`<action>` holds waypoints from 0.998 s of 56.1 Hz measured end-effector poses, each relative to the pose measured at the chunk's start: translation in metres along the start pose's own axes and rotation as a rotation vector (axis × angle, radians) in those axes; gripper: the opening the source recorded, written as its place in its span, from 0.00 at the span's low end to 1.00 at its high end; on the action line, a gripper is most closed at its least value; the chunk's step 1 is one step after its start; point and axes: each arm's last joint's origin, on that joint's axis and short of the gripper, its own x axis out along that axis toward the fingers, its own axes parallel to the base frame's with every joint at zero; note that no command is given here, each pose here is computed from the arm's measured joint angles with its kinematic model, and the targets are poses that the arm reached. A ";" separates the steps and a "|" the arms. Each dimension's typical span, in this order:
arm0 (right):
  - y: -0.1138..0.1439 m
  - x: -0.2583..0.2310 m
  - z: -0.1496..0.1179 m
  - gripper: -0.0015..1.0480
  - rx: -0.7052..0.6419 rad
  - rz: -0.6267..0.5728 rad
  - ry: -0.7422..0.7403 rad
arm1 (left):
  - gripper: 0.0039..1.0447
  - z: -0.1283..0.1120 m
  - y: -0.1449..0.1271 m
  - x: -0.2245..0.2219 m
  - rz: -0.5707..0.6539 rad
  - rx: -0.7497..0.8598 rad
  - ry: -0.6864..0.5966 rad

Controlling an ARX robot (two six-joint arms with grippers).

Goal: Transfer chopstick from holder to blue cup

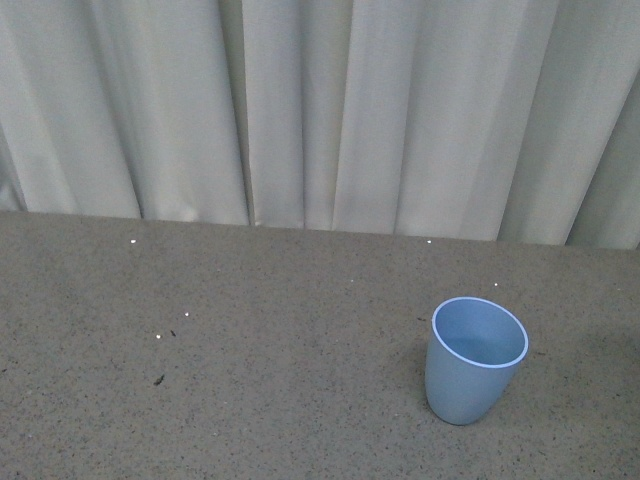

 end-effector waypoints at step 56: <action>-0.041 0.063 0.025 0.91 0.047 -0.102 0.036 | 0.94 0.000 0.000 0.000 0.000 0.000 0.000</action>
